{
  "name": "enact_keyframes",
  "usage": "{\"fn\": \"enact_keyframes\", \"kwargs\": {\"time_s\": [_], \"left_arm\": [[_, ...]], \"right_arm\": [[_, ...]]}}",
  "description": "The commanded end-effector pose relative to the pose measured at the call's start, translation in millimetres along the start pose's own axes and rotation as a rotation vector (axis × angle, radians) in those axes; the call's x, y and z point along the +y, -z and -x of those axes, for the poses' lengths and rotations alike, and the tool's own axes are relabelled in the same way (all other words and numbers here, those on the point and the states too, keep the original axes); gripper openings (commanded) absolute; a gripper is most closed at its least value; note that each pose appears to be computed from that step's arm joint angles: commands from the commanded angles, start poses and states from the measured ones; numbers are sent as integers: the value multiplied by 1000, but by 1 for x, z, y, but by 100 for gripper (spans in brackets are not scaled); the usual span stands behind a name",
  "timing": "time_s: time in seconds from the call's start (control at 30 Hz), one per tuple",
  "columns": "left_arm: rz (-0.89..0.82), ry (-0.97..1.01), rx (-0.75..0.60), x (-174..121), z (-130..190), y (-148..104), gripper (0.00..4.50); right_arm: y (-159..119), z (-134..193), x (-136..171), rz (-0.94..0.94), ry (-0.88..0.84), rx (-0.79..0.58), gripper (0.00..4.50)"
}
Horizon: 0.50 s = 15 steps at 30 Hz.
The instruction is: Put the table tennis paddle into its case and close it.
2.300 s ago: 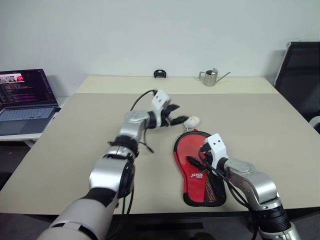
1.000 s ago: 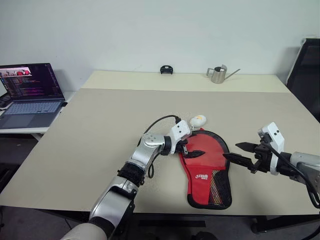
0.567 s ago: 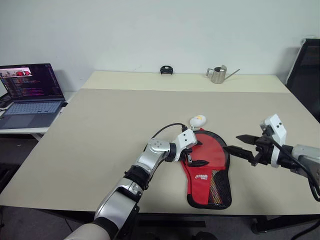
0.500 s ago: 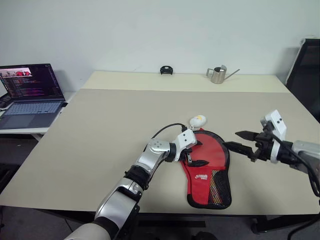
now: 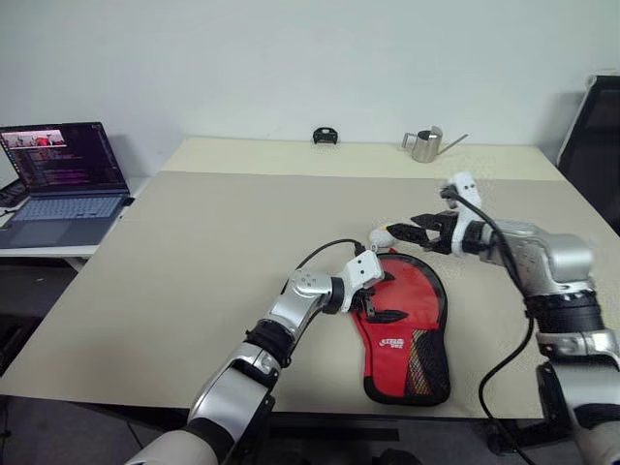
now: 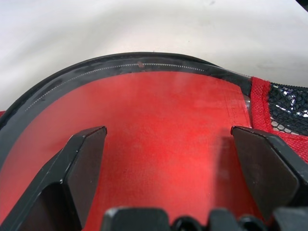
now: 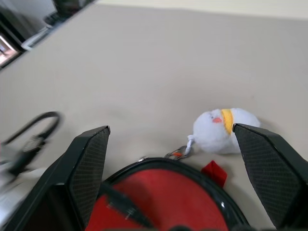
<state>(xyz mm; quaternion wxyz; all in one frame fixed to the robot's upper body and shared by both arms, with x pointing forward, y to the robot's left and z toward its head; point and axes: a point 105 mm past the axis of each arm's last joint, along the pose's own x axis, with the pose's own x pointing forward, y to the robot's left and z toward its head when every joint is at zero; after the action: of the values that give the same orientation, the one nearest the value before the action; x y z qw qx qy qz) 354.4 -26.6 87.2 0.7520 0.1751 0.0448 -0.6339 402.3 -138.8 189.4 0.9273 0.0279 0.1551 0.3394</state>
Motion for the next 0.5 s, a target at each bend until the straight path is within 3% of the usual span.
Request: {"fn": "enact_keyframes", "kwargs": {"time_s": [0.03, 0.5], "left_arm": [[10, 10, 41, -6, -2, 12, 449], [4, 6, 46, -10, 0, 14, 449]], "right_arm": [[-15, -21, -16, 21, 84, -60, 450], [2, -77, -31, -2, 304, -88, 450]]}}
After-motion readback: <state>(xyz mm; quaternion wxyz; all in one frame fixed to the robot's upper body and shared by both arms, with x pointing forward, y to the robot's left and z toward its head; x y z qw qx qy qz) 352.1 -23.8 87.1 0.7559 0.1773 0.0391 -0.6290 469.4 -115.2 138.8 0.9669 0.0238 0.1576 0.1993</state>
